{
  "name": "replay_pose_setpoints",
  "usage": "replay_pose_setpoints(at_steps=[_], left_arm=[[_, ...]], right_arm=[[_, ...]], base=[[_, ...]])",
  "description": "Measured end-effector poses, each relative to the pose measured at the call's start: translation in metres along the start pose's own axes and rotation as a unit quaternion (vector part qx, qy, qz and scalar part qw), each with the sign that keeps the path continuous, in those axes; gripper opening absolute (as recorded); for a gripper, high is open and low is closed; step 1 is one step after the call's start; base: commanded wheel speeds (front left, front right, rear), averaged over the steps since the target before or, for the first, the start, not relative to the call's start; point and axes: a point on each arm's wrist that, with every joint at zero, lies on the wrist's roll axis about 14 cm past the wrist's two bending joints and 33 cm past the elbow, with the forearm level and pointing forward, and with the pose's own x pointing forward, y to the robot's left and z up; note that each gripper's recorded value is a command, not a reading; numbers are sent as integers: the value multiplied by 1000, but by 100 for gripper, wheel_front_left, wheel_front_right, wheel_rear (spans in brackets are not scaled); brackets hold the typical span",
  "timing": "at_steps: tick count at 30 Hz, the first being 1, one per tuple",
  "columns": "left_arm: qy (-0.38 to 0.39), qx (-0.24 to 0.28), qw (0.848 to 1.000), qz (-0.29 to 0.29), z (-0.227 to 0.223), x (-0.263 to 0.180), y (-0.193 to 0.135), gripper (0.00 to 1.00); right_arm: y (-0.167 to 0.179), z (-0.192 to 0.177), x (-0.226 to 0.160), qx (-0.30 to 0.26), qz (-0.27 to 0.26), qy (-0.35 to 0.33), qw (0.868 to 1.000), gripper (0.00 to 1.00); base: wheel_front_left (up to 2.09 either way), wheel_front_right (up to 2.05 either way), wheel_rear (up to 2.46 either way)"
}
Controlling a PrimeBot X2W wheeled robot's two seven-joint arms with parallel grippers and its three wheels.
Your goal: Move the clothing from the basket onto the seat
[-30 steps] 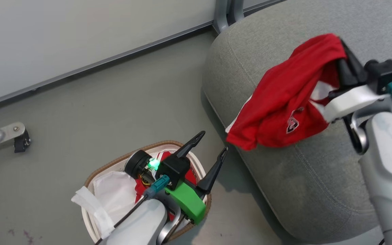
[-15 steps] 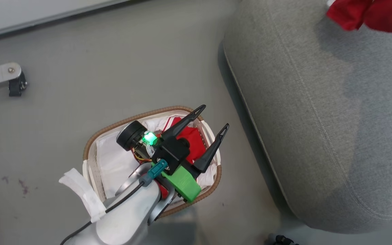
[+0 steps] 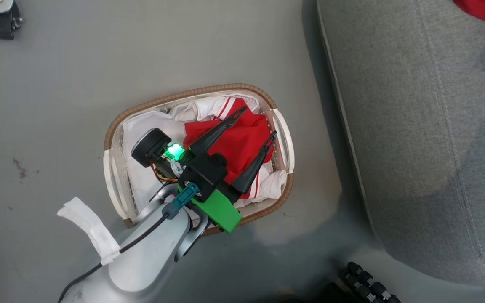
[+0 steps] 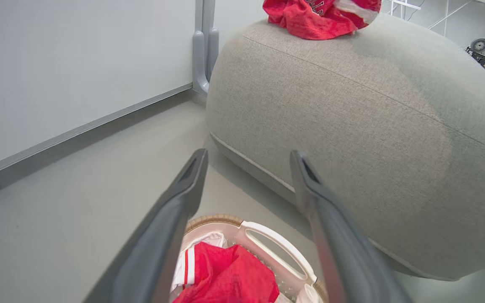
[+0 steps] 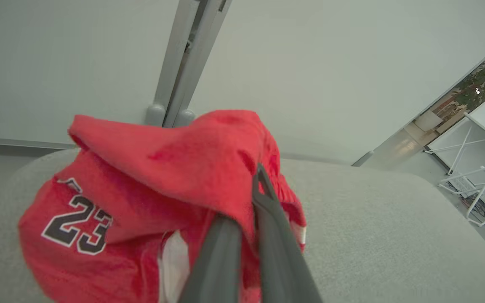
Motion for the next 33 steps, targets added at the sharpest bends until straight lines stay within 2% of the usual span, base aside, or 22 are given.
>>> replay_pose_setpoints(at_steps=[2, 7, 9, 10, 11, 17, 22, 33], left_arm=[[6, -4, 1000, 7, -7, -2, 5, 100], [10, -8, 1000, 17, -12, -6, 11, 100], [9, -8, 1000, 18, -10, -5, 11, 100], [9, -6, 1000, 17, -9, -5, 10, 100], [9, -5, 1000, 16, -8, -4, 9, 100], [-1, -8, 1000, 10, 5, -3, -2, 100], [-14, -2, 1000, 21, 24, -6, -5, 100], [-54, 10, 995, 86, 72, -32, 1, 100]], right_arm=[[15, -26, -6, 8, 9, 29, 1000, 0], [26, -52, -17, 17, 13, 57, 998, 0], [29, -53, -23, 22, 14, 58, 998, 24], [29, -54, -26, 27, 12, 59, 998, 56], [30, -56, -30, 32, 11, 62, 998, 100], [33, -69, -58, 43, 20, 85, 995, 100], [30, -61, -74, 48, 27, 79, 995, 100], [19, 21, -79, 54, 43, -25, 997, 100]], base=[[0, 0, 0], [0, 0, 0], [0, 0, 0], [0, 0, 0], [0, 0, 0], [0, 0, 0], [0, 0, 0], [0, 0, 0]])
